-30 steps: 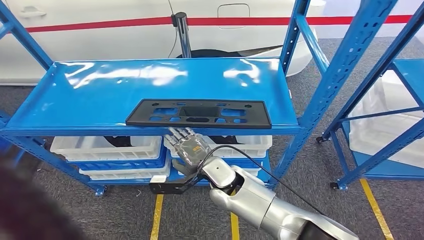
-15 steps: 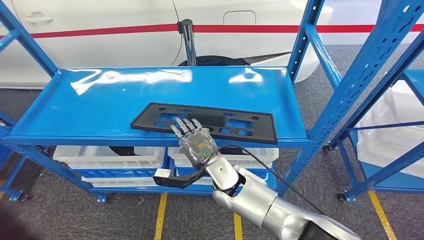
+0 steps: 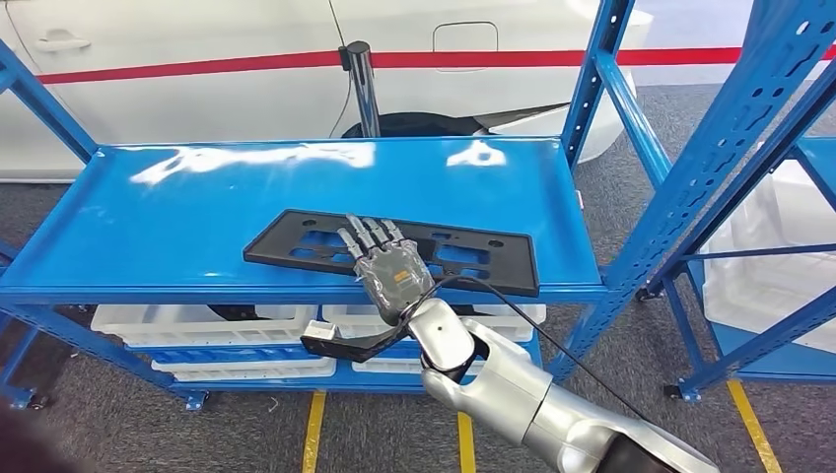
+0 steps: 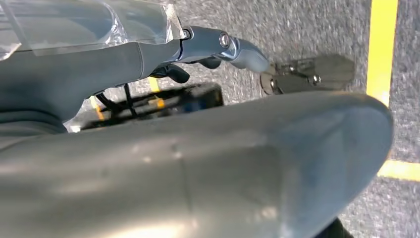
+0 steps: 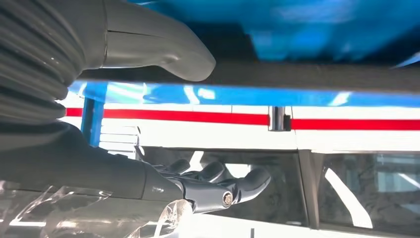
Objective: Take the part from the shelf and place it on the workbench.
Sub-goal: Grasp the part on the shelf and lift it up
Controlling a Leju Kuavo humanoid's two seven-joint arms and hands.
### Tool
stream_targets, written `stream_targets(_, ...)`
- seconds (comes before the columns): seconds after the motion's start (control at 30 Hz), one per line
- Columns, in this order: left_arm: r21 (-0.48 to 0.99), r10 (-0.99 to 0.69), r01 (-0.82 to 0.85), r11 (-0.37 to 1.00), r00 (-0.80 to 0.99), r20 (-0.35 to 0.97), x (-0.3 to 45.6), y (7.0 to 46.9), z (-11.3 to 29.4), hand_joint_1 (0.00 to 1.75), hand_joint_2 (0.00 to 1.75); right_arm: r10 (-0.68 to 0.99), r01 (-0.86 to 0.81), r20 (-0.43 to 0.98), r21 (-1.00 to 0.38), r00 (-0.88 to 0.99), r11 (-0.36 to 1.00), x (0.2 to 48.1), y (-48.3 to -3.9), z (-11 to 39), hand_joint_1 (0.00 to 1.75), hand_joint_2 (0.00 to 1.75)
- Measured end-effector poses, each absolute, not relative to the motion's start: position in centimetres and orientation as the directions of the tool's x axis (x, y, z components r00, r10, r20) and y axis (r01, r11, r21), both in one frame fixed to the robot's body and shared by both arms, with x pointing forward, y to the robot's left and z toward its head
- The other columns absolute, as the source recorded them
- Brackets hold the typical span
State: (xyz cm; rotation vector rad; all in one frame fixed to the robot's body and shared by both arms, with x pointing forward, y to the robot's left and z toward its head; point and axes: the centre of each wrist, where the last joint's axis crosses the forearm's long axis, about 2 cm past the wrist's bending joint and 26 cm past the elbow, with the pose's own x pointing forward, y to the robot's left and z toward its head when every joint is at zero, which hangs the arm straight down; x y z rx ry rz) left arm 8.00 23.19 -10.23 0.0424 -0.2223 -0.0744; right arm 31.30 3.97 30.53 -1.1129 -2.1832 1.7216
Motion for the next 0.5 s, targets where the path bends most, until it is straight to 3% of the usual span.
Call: stream_targets(0.5, 0.034, -0.048, 0.042, 0.999, 0.973, 0.226, 7.74, 23.13, -10.27, 0.00, 0.00, 0.587, 0.313, -0.264, -0.950, -0.765, -0.019, 31.45, 3.97, 29.99, 0.00, 1.75)
